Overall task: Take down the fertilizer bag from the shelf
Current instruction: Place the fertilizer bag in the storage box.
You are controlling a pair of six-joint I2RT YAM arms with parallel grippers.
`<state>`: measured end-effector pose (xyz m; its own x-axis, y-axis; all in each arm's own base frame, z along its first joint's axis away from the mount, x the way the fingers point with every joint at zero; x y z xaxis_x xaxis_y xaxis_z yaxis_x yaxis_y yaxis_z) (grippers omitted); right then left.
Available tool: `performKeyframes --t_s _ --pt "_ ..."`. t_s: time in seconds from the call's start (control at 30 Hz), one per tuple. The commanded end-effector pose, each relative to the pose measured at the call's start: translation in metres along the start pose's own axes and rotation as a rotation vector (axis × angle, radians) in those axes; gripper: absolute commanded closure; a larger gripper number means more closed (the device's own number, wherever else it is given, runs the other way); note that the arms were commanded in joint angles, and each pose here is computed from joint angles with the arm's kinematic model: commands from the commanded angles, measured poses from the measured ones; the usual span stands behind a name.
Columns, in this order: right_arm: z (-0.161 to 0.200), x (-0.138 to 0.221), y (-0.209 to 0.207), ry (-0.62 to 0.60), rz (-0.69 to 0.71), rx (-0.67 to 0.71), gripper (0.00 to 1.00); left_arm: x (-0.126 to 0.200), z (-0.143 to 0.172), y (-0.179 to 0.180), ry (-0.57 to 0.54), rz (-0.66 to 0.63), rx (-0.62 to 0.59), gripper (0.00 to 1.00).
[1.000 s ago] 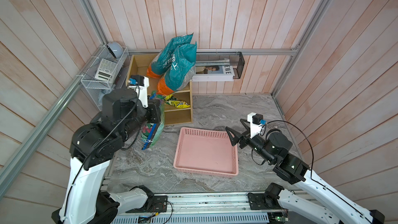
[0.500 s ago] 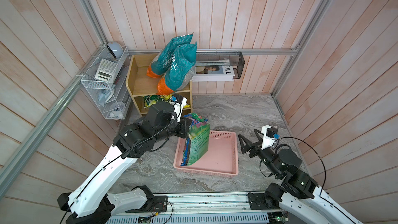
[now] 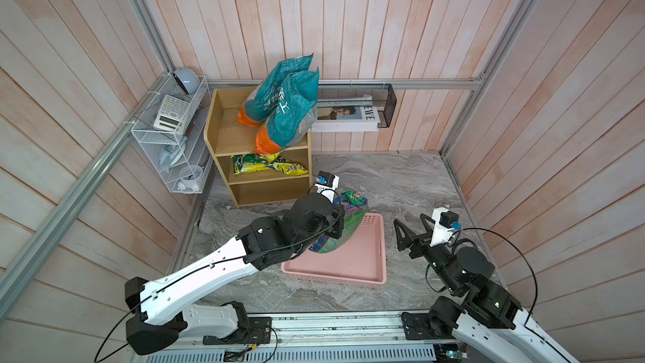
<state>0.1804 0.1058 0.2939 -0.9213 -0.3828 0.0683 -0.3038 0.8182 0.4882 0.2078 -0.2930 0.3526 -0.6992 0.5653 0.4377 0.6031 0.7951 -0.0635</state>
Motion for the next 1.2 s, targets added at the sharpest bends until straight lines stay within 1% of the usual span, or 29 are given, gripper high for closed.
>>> performKeyframes --t_s 0.0,0.1,0.2,0.27,0.4,0.5,0.63,0.73,0.83,0.97,1.07,1.17 --pt "0.007 0.002 -0.010 0.011 0.041 -0.004 0.02 0.014 -0.057 0.007 -0.314 -0.076 0.196 1.00" --pt "0.008 0.003 -0.012 0.007 0.048 -0.011 0.02 0.002 -0.050 0.003 -0.344 -0.115 0.224 1.00" --pt "0.008 0.005 -0.014 -0.001 0.052 -0.018 0.02 -0.005 -0.045 -0.018 -0.383 -0.139 0.225 1.00" --pt "0.006 0.007 -0.015 -0.011 0.053 -0.022 0.02 -0.013 -0.040 -0.038 -0.402 -0.164 0.211 1.00" --pt "0.003 0.010 -0.019 -0.033 0.070 -0.030 0.02 -0.038 -0.035 -0.062 -0.382 -0.211 0.206 1.00" --pt "-0.002 0.015 -0.029 -0.075 0.116 -0.056 0.02 -0.054 -0.034 -0.074 -0.377 -0.202 0.211 1.00" --pt "-0.012 0.033 -0.050 -0.183 0.199 -0.111 0.02 -0.066 -0.030 -0.082 -0.381 -0.197 0.227 1.00" --pt "-0.017 0.049 -0.060 -0.253 0.196 -0.154 0.02 -0.075 -0.020 -0.085 -0.386 -0.188 0.241 1.00" --pt "-0.019 0.047 -0.060 -0.239 0.215 -0.152 0.02 -0.082 -0.006 -0.090 -0.397 -0.154 0.271 1.00" --pt "-0.016 0.042 -0.056 -0.225 0.200 -0.141 0.02 -0.085 0.006 -0.097 -0.412 -0.165 0.283 1.00" --pt "-0.019 0.045 -0.058 -0.239 0.211 -0.149 0.02 -0.080 0.004 -0.108 -0.445 -0.186 0.261 1.00" --pt "-0.022 0.048 -0.062 -0.261 0.237 -0.155 0.02 -0.084 -0.003 -0.127 -0.460 -0.129 0.217 1.00"
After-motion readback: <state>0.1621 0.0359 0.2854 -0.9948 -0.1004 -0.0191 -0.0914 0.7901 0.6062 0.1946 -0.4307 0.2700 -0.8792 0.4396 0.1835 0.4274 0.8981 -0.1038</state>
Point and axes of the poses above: each gripper's point midway between its finger pads, its own x axis back along the fingers, its own y axis along the line the jaws close on, z = x × y, the point moved 3 cm from there along x, back along the fingers, and after that the axes turned 14 degrees about -x, right-handed, at the moved point
